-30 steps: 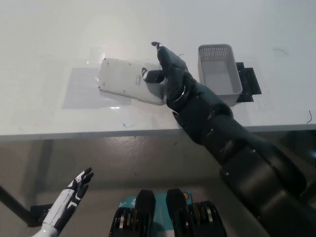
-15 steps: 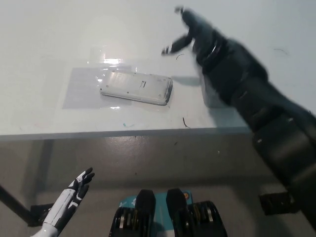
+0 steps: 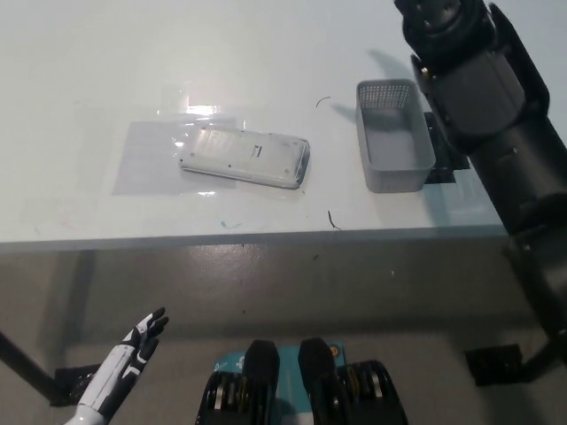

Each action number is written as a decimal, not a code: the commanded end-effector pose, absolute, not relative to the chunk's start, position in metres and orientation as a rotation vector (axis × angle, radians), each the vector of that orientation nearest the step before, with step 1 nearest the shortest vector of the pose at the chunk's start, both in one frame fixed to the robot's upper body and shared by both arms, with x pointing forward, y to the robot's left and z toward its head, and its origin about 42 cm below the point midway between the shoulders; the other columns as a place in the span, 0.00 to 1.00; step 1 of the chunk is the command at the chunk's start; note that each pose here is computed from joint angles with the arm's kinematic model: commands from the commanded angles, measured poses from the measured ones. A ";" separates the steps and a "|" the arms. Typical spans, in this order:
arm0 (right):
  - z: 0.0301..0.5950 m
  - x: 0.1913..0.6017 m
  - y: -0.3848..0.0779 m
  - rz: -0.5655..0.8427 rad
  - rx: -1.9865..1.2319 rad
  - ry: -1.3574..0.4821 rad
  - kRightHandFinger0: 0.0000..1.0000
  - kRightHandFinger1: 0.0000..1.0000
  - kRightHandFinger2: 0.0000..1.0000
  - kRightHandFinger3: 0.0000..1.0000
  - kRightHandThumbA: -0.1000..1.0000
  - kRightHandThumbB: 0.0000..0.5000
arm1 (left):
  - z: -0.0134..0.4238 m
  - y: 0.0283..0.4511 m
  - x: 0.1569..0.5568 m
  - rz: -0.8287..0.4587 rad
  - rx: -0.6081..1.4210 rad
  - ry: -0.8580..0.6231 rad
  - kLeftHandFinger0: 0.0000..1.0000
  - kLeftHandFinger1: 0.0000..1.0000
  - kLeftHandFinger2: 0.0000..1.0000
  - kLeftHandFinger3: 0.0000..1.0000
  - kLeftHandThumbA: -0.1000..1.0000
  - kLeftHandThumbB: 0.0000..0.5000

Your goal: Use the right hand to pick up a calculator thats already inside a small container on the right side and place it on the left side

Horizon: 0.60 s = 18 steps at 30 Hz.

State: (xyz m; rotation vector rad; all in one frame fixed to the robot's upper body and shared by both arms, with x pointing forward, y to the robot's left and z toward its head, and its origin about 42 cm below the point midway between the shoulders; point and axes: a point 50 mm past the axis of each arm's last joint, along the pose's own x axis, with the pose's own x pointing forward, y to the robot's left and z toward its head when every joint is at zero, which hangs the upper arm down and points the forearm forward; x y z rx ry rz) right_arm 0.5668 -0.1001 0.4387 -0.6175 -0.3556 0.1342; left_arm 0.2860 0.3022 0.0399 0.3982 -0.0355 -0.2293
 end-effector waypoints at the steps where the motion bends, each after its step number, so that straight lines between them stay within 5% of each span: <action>1: 0.611 0.298 -0.241 -0.056 -0.285 -1.436 1.00 1.00 1.00 1.00 1.00 0.76 | 0.046 0.307 0.282 -0.246 0.403 -0.090 1.00 1.00 1.00 1.00 1.00 1.00; 2: 0.607 0.292 -0.244 -0.051 -0.272 -1.444 1.00 1.00 1.00 1.00 0.99 0.76 | 0.046 0.306 0.281 -0.246 0.400 -0.089 1.00 1.00 1.00 1.00 1.00 1.00; 4: 0.584 0.262 -0.256 -0.042 -0.290 -1.517 1.00 1.00 1.00 1.00 1.00 0.54 | 0.043 0.305 0.280 -0.245 0.394 -0.081 1.00 1.00 1.00 1.00 1.00 1.00; 5: 0.572 0.249 -0.262 -0.046 -0.297 -1.557 1.00 1.00 1.00 1.00 1.00 0.51 | 0.042 0.304 0.280 -0.244 0.394 -0.078 1.00 1.00 1.00 1.00 1.00 1.00; 12: 0.493 0.177 -0.310 -0.108 -0.346 -1.683 1.00 1.00 1.00 1.00 1.00 0.69 | 0.032 0.300 0.271 -0.250 0.389 -0.045 1.00 1.00 1.00 1.00 1.00 1.00; 14: 0.477 0.161 -0.325 -0.107 -0.345 -1.713 1.00 1.00 1.00 1.00 0.92 0.72 | 0.030 0.299 0.268 -0.253 0.391 -0.041 1.00 1.00 1.00 1.00 1.00 1.00; 16: 0.459 0.146 -0.337 -0.115 -0.354 -1.728 1.00 1.00 1.00 1.00 0.97 0.66 | 0.026 0.299 0.264 -0.255 0.385 -0.024 1.00 1.00 1.00 1.00 1.00 1.00; 18: 0.444 0.134 -0.342 -0.120 -0.327 -1.751 1.00 1.00 1.00 1.00 0.92 0.56 | 0.025 0.300 0.264 -0.250 0.386 -0.020 1.00 1.00 1.00 1.00 1.00 1.00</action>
